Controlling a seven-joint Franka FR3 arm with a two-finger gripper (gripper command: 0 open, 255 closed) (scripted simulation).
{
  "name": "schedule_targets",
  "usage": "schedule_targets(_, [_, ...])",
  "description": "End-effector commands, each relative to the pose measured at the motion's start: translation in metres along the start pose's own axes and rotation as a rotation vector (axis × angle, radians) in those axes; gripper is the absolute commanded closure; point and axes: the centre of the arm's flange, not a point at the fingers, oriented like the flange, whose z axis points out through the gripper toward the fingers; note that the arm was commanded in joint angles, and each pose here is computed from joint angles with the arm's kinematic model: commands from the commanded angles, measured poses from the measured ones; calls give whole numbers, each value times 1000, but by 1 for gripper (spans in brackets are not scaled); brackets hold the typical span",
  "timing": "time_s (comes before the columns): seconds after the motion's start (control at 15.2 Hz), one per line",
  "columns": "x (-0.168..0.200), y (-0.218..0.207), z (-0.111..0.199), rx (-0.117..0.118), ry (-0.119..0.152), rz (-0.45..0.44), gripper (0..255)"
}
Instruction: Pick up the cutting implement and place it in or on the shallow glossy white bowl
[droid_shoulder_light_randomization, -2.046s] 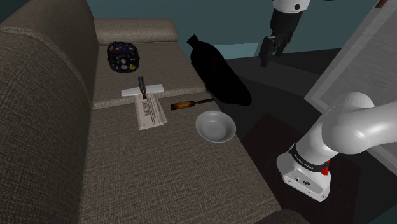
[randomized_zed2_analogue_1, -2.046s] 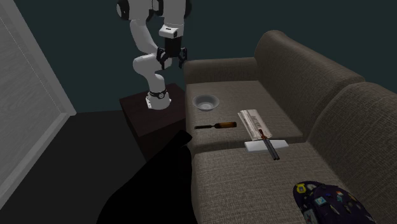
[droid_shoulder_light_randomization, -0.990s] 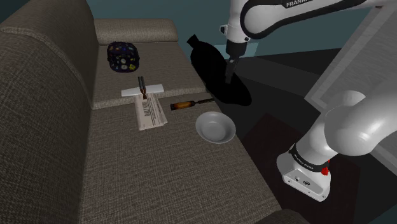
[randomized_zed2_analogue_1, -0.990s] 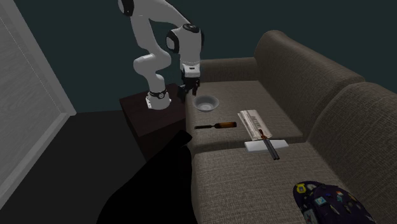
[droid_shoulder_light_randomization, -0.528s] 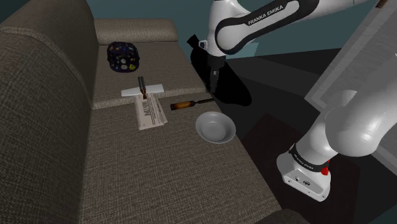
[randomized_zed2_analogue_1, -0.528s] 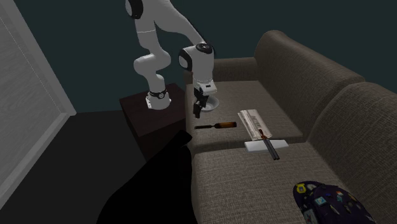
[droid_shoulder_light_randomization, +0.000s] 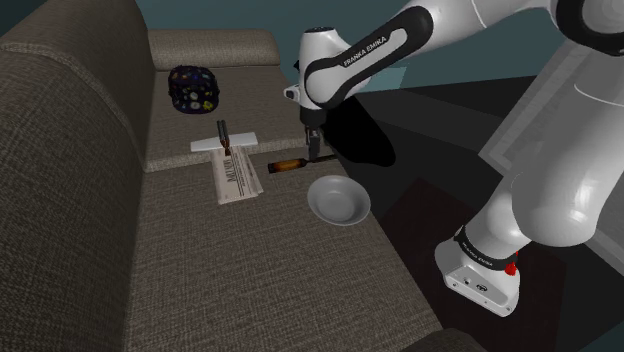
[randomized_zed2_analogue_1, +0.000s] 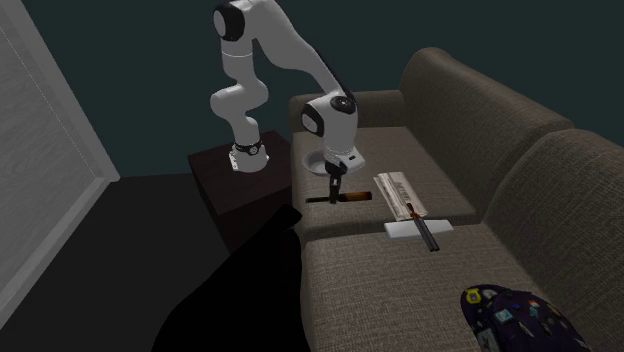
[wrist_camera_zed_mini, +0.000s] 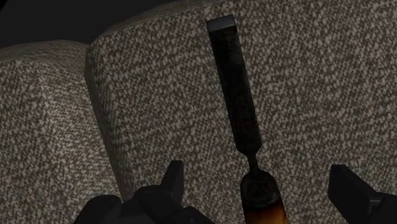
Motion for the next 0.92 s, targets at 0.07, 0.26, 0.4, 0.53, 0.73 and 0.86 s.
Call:
schedule_targets(0.07, [1, 0, 19, 1, 1, -9, 0])
schedule_targets(0.26, [1, 0, 35, 1, 1, -9, 0])
schedule_targets(0.4, [1, 0, 38, 1, 1, -9, 0])
schedule_targets(0.53, [1, 0, 38, 1, 1, -9, 0])
schedule_targets(0.73, [1, 0, 38, 1, 1, -9, 0])
schedule_targets(0.86, [1, 0, 38, 1, 1, -9, 0])
